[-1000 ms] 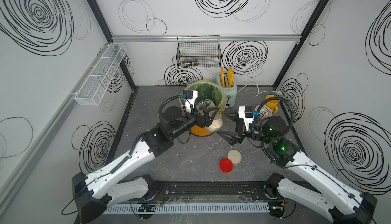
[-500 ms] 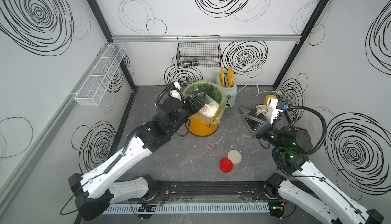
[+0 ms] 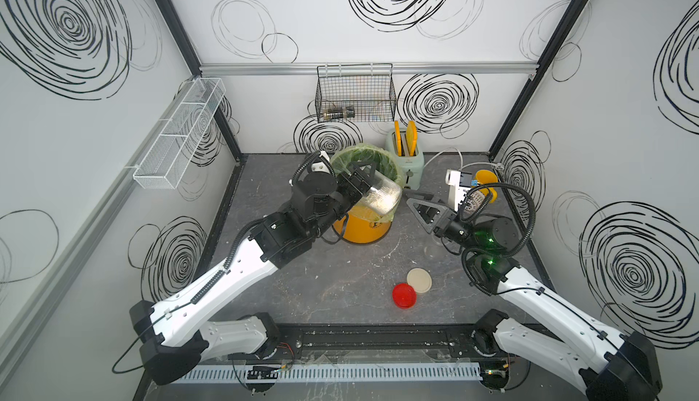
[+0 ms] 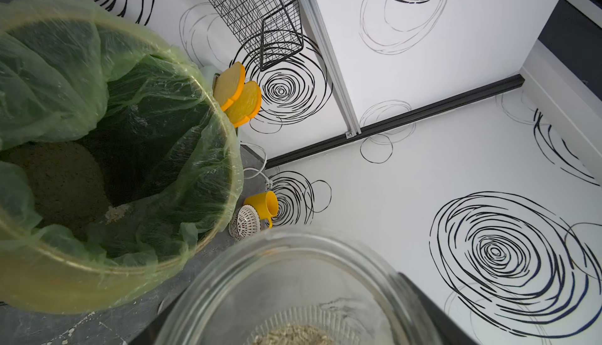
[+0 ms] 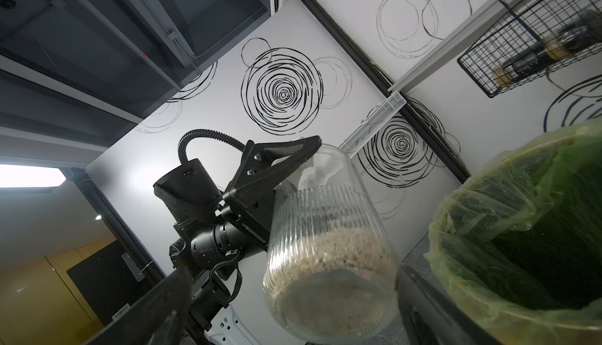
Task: Empty expired oatmeal from jars
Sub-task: Adjust the jar.
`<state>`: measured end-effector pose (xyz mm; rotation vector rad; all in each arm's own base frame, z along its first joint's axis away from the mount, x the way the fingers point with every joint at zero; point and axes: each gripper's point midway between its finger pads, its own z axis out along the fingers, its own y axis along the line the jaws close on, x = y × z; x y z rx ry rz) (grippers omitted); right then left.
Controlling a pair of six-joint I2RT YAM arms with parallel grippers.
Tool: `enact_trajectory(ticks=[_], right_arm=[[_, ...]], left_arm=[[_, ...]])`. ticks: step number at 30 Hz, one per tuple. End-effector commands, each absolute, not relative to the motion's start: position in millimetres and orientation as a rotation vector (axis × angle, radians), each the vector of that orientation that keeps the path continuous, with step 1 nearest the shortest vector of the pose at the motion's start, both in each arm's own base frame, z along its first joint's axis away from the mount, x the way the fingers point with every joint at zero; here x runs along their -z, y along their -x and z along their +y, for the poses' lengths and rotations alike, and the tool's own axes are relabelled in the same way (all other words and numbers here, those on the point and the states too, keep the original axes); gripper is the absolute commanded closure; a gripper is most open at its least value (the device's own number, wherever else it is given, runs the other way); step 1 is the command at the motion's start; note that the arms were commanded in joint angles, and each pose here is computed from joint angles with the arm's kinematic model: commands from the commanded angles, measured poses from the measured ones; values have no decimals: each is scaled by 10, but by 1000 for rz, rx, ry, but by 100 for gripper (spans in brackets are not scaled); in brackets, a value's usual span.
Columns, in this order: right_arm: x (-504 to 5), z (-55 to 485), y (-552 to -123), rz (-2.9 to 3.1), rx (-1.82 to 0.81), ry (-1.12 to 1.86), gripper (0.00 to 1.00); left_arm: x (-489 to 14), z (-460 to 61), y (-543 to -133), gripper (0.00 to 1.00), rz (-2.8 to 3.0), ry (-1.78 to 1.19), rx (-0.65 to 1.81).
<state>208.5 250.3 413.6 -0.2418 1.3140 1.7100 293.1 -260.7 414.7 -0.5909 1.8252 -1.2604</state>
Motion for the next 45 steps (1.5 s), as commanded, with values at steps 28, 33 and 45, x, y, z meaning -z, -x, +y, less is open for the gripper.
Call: enact_trajectory(ticks=[28, 33, 45], right_arm=[[-4273, 2830, -2036, 1183, -1690, 383, 2], [-4374, 2813, -2020, 1130, -1684, 394, 0], [-4402, 2798, -1956, 1084, -1666, 423, 17]], left_arm=[[-4658, -2766, -2811, 100, 1652, 560, 1483], [-4614, -2789, -2812, 100, 1662, 560, 1485], [-4569, -2848, -2820, 100, 1680, 543, 1476]])
